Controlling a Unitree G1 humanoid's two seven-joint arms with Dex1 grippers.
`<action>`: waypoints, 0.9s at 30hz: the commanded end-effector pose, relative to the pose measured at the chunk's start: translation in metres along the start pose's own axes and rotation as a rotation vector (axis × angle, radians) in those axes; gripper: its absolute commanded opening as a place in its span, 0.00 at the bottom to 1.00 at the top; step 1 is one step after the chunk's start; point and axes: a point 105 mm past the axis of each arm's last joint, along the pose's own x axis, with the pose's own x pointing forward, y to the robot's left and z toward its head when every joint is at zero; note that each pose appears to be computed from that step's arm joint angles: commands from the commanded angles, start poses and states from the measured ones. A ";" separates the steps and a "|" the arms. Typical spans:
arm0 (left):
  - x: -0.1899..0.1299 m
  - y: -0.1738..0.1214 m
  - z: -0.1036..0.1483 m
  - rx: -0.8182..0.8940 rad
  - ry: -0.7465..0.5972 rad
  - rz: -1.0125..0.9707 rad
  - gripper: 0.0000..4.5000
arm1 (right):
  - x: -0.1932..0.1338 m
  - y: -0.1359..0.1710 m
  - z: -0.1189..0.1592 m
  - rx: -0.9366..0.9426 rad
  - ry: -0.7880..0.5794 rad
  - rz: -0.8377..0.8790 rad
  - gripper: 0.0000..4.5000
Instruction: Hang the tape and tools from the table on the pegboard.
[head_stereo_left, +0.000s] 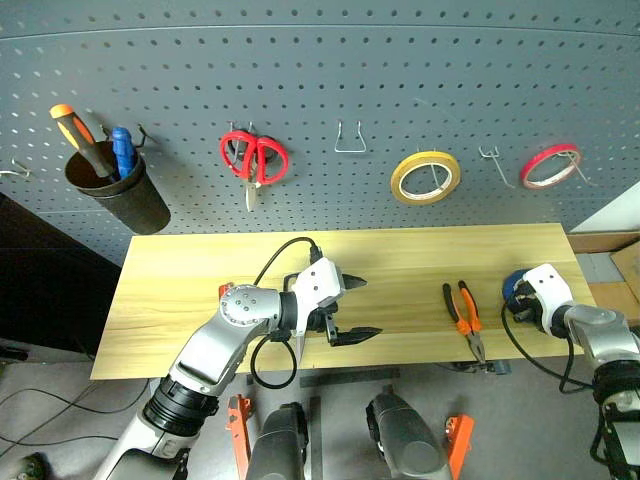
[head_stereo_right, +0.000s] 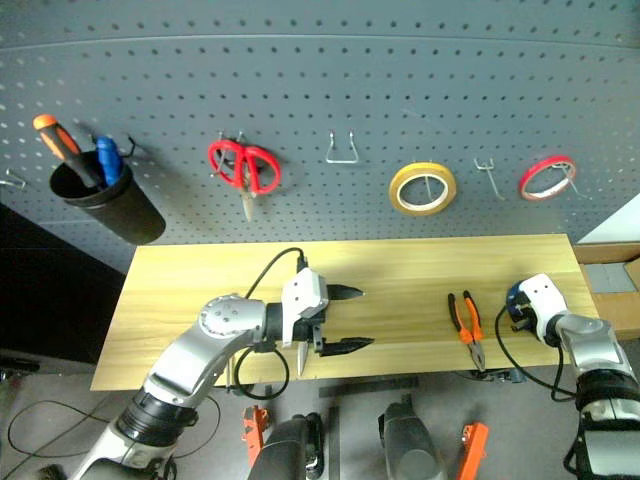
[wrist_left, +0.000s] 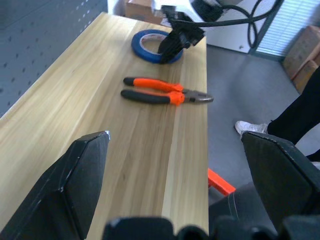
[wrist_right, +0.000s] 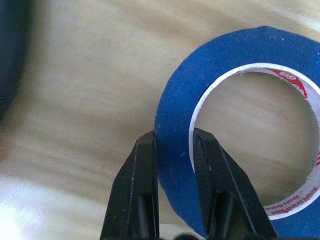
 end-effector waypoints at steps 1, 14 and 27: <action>-0.007 -0.001 0.012 0.039 -0.031 0.003 1.00 | -0.031 -0.007 0.021 -0.093 -0.080 -0.107 0.09; -0.007 0.013 0.030 0.031 -0.111 0.023 1.00 | -0.153 0.082 0.127 -0.356 -0.592 -0.466 0.09; -0.002 0.019 0.040 0.045 -0.152 0.035 1.00 | -0.139 0.057 0.186 -0.355 -0.791 -0.511 0.09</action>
